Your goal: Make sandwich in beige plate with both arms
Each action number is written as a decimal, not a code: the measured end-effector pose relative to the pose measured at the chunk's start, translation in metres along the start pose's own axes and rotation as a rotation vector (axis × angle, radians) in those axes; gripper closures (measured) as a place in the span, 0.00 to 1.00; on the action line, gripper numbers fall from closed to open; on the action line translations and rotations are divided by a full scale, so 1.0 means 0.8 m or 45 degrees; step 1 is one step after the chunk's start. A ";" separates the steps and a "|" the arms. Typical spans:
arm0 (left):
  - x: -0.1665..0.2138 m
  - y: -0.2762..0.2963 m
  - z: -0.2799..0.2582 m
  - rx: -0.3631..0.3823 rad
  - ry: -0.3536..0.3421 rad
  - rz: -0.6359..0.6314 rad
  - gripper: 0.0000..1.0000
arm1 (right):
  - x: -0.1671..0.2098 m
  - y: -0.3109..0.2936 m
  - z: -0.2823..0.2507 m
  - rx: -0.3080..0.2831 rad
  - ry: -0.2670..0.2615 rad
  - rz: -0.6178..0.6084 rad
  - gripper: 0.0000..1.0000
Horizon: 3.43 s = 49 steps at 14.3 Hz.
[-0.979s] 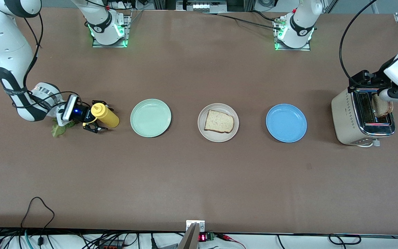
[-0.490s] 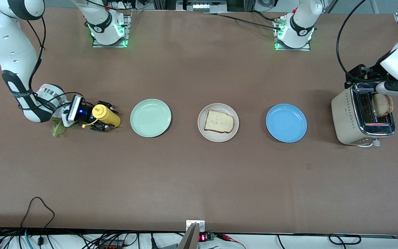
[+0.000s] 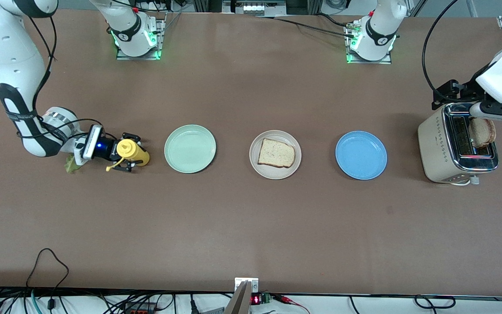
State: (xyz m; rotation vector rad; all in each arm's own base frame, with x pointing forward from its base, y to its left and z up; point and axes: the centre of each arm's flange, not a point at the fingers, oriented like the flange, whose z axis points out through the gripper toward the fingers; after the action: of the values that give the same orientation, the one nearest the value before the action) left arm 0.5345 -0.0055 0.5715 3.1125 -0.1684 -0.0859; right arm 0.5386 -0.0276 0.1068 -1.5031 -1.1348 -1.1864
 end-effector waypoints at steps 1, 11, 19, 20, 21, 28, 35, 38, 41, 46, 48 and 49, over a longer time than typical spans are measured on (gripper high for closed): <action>0.000 -0.001 0.001 -0.001 -0.003 -0.001 0.00 | 0.023 0.009 0.004 -0.012 -0.052 0.004 0.53; 0.001 -0.004 0.002 -0.002 -0.012 -0.008 0.00 | 0.256 0.041 0.112 -0.048 -0.680 0.026 0.53; 0.001 -0.005 0.002 -0.003 -0.014 -0.009 0.00 | 0.390 0.028 0.253 -0.055 -1.181 -0.007 0.54; 0.000 -0.005 0.002 -0.003 -0.015 -0.009 0.00 | 0.399 0.020 0.270 -0.070 -1.228 -0.003 0.54; 0.000 -0.005 0.002 -0.003 -0.017 -0.009 0.00 | 0.406 0.012 0.286 -0.083 -1.269 -0.004 0.54; -0.003 -0.007 0.004 -0.007 -0.047 -0.013 0.00 | 0.411 -0.060 0.420 -0.208 -1.595 -0.100 0.54; -0.004 -0.016 0.005 -0.009 -0.051 -0.030 0.00 | 0.366 -0.138 0.548 -0.244 -1.876 -0.361 0.54; -0.004 -0.016 0.005 -0.009 -0.051 -0.030 0.00 | 0.337 -0.161 0.588 -0.211 -1.963 -0.493 0.54; -0.004 -0.016 0.005 -0.009 -0.052 -0.031 0.00 | 0.308 -0.182 0.610 -0.201 -2.038 -0.585 0.54; -0.004 -0.016 0.005 -0.009 -0.051 -0.031 0.00 | 0.268 -0.209 0.633 -0.234 -2.115 -0.636 0.54; -0.004 -0.016 0.005 -0.009 -0.052 -0.031 0.00 | 0.268 -0.208 0.633 -0.239 -2.116 -0.636 0.54; -0.004 -0.016 0.005 -0.009 -0.051 -0.031 0.00 | 0.270 -0.206 0.632 -0.243 -2.116 -0.635 0.54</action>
State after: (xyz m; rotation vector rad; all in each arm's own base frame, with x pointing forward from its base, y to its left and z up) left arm 0.5322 0.0078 0.5674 3.1075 -0.1302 -0.1497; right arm 0.4929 0.5241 0.2583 -2.4509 -2.5741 -0.0016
